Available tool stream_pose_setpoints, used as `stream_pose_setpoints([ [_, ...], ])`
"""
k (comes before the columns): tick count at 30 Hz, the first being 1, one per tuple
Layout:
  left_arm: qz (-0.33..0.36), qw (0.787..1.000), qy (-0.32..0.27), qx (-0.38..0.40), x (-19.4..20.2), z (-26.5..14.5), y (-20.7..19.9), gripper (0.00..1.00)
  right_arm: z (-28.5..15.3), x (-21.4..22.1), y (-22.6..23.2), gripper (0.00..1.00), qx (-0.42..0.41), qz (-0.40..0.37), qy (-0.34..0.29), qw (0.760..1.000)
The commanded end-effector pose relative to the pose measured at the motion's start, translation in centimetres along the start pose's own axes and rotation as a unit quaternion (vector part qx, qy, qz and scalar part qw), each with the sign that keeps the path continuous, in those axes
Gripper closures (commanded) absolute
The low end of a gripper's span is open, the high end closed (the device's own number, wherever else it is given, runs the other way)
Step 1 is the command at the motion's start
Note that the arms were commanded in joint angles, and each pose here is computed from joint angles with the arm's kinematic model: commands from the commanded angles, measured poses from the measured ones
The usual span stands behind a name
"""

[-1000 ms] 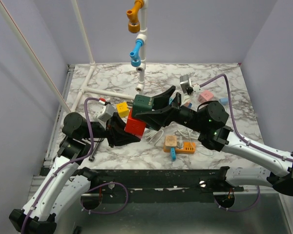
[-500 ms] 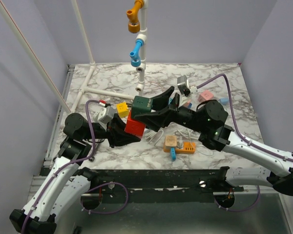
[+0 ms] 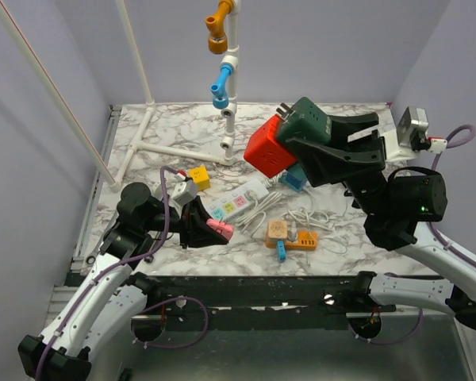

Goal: Pull the plug off the socket
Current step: Remove the plug from the socket, then place the plug at the center of the board.

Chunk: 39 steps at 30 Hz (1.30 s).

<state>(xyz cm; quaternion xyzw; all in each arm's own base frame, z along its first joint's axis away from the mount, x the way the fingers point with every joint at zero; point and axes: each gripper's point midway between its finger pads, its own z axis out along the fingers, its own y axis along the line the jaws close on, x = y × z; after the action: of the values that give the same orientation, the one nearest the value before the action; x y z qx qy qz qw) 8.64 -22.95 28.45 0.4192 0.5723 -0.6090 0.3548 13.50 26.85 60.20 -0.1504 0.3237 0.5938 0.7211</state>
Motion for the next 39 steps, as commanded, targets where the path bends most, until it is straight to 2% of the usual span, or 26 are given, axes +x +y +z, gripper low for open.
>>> stream_pose_setpoints([
  [1, 0.022, 0.999, -0.002, -0.046, -1.2, -0.3, 1.0, 1.00, 0.4, -1.6, -1.5, 0.99, 0.043, -0.024, -0.027, 0.998],
  [5, 0.020, 0.982, -0.005, -0.185, -2.5, -2.6, 6.4, 1.00, -0.4, 0.8, -3.4, 0.99, 0.084, -0.045, 0.017, 0.995],
  [9, -0.069, 0.949, -0.001, -0.307, -1.9, -6.9, 12.7, 1.00, -1.5, 2.8, -4.7, 0.99, 0.111, -0.052, 0.052, 0.991],
  [15, -0.072, 0.893, 0.074, -0.438, 0.5, -11.9, 18.9, 1.00, -3.5, 4.7, -5.7, 0.99, 0.136, -0.046, 0.084, 0.986],
  [19, -0.104, 0.854, 0.126, -0.494, 3.3, -14.4, 22.2, 1.00, -4.5, 5.9, -5.9, 1.00, 0.146, -0.031, 0.104, 0.983],
  [23, -0.184, 0.819, 0.184, -0.511, 5.9, -15.9, 24.5, 1.00, -5.7, 7.3, -6.2, 0.99, 0.157, -0.015, 0.124, 0.980],
  [26, -0.234, 0.803, 0.222, -0.501, 7.4, -16.1, 25.7, 0.99, -6.5, 8.6, -6.5, 0.99, 0.164, -0.004, 0.137, 0.977],
  [32, -0.215, 0.797, 0.223, -0.518, 8.5, -16.8, 27.5, 0.93, -7.1, 9.7, -6.7, 0.99, 0.167, 0.009, 0.148, 0.975],
  [39, -0.221, 0.757, 0.236, -0.567, 11.1, -18.8, 28.1, 0.89, -7.0, 9.9, -6.5, 0.99, 0.163, 0.010, 0.152, 0.975],
])
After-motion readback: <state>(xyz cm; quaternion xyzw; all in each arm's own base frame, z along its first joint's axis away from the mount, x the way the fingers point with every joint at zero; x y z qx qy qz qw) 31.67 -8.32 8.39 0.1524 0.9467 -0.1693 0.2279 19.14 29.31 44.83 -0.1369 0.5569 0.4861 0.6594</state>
